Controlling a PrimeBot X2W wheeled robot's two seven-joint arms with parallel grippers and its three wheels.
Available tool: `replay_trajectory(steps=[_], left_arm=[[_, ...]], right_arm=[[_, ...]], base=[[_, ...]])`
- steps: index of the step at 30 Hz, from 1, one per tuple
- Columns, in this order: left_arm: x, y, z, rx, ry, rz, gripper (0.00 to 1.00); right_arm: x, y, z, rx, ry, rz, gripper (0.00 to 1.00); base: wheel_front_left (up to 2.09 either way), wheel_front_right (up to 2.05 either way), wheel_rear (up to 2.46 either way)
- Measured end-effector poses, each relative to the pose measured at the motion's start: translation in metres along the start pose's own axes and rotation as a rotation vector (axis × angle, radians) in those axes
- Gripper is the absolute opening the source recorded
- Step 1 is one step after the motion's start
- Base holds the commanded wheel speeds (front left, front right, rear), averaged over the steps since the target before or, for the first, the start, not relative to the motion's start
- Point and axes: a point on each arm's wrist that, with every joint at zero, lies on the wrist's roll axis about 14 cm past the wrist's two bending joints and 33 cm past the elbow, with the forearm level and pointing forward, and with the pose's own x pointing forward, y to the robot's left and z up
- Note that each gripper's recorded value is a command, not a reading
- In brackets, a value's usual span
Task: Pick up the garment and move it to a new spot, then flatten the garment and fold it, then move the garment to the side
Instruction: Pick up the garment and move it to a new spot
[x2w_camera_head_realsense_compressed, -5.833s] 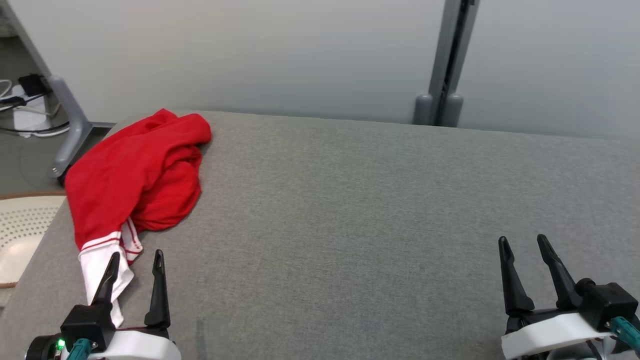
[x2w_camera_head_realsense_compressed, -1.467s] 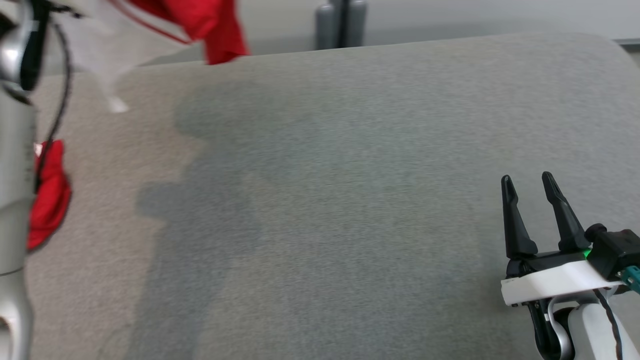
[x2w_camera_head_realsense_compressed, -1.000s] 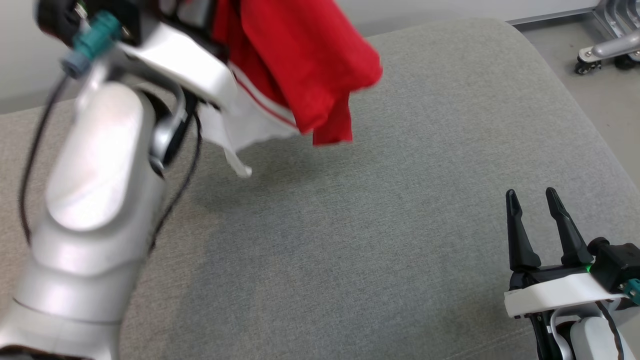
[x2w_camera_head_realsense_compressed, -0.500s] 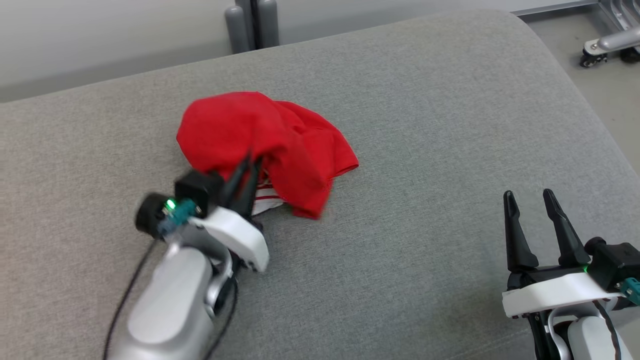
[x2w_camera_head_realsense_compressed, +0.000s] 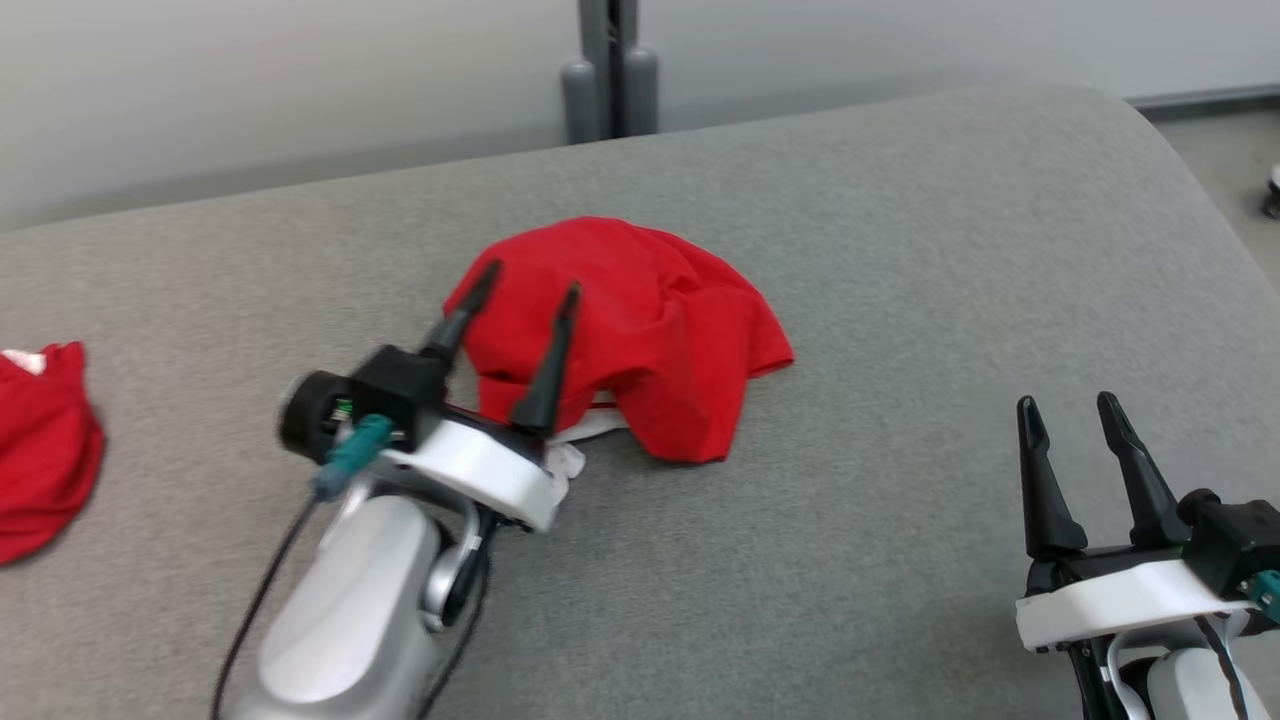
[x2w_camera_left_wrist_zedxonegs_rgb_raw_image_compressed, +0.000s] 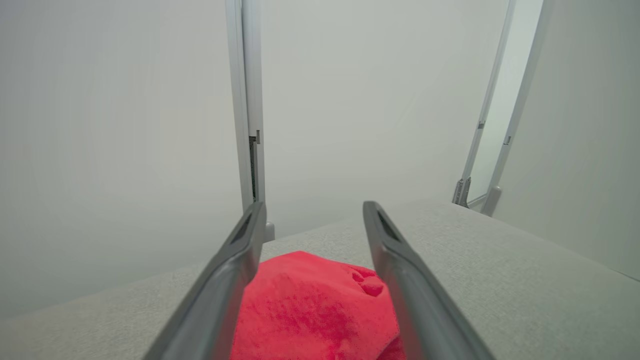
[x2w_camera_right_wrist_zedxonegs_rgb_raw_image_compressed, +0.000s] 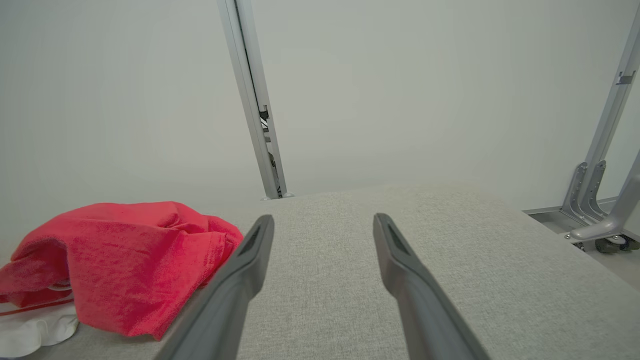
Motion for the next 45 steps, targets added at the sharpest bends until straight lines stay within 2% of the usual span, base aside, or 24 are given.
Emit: replay_trajectory(steps=[3,11,19,28,35,45], left_arm=[[-0.015,0.029,0.032,0.044,-0.091,0.092,1.0],[-0.089,0.1,0.059,0.135,-0.146,0.334,1.0],[-0.162,0.137,0.057,0.157,-0.127,0.509,1.0],[-0.197,0.134,0.029,0.111,-0.065,0.578,1.0],[-0.204,0.136,0.025,0.085,-0.067,0.614,1.0],[-0.2,0.135,0.024,0.083,-0.067,0.603,1.0]], right_arm=[[0.003,0.01,0.004,0.001,-0.014,0.034,1.0],[0.007,0.041,0.012,0.004,-0.043,0.127,1.0],[0.004,0.062,0.017,0.001,-0.057,0.192,1.0],[0.001,0.067,0.009,0.003,-0.033,0.211,1.0],[-0.003,0.065,0.004,0.008,-0.015,0.205,1.0],[-0.005,0.063,-0.003,0.009,0.007,0.198,1.0]], base=[[0.0,0.0,0.0],[0.0,0.0,0.0],[0.0,0.0,0.0],[0.0,0.0,0.0],[0.0,0.0,0.0],[0.0,0.0,0.0]])
